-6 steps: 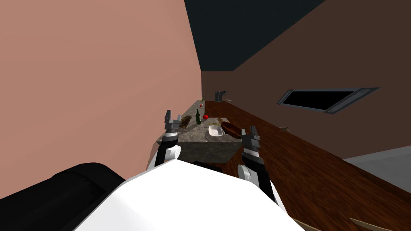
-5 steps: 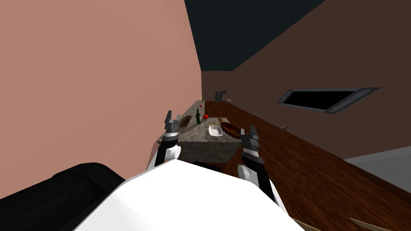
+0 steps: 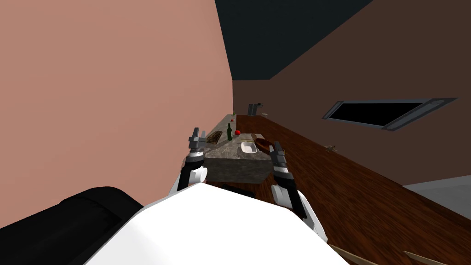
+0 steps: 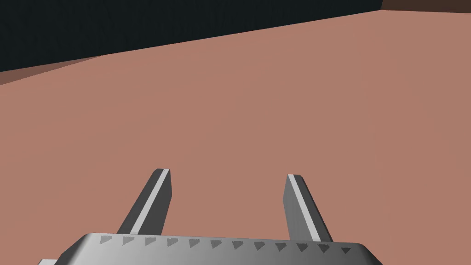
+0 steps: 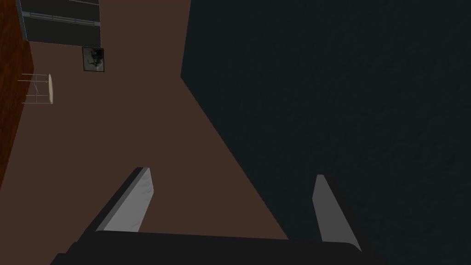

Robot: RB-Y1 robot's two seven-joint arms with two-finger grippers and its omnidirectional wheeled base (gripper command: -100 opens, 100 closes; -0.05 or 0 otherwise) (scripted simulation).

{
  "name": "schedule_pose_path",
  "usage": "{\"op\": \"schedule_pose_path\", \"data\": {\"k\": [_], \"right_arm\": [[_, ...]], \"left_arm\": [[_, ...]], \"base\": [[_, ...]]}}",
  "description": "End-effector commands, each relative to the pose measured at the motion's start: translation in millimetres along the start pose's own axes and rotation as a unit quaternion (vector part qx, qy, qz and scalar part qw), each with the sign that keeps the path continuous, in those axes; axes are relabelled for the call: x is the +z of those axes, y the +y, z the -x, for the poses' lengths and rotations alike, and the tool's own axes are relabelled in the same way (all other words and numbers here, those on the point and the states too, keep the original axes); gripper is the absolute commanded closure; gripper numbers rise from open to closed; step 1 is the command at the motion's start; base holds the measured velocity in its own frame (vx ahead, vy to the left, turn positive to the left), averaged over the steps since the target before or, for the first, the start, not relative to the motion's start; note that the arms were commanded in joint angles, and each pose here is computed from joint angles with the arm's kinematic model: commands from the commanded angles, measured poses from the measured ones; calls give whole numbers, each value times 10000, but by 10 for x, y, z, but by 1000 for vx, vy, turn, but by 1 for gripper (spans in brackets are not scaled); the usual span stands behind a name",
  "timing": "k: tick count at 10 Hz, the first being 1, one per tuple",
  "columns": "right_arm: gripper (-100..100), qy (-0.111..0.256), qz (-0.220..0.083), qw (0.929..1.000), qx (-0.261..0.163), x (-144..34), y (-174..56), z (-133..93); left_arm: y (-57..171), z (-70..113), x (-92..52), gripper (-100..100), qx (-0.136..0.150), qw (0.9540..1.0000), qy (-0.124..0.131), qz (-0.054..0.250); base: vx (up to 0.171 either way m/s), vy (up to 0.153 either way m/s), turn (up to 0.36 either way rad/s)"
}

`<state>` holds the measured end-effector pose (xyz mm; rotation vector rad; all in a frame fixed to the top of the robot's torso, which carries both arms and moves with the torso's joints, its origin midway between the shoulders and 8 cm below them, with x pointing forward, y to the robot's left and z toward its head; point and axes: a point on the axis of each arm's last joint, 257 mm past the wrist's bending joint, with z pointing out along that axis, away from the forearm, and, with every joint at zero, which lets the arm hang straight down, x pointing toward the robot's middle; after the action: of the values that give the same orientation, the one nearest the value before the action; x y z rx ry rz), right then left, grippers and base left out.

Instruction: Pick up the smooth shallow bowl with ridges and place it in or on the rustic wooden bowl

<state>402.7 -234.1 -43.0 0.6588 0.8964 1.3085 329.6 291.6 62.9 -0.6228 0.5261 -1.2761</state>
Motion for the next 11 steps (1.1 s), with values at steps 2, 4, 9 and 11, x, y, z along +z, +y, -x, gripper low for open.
{"op": "schedule_pose_path", "data": {"k": [2, 4, 9, 11], "right_arm": [[-100, 393, 1, 9988, -285, 56, -96, -226], [-100, 899, 63, 9937, -670, 143, -202, -494], [-100, 1736, 89, 9744, -1426, 212, -510, -907], [-100, 2045, 173, 9624, -1779, 281, -610, -1055]], "left_arm": [[0, 0, 0, 0, 0, 10000, 0, 0], [0, 0, 0, 0, 0, 10000, 0, 0], [0, 0, 0, 0, 0, 10000, 0, 0], [0, 0, 0, 0, 0, 10000, 0, 0]], "base": [[-131, 25, 56], [-104, 29, 92], [-110, 32, 69], [-122, 29, 108]]}}
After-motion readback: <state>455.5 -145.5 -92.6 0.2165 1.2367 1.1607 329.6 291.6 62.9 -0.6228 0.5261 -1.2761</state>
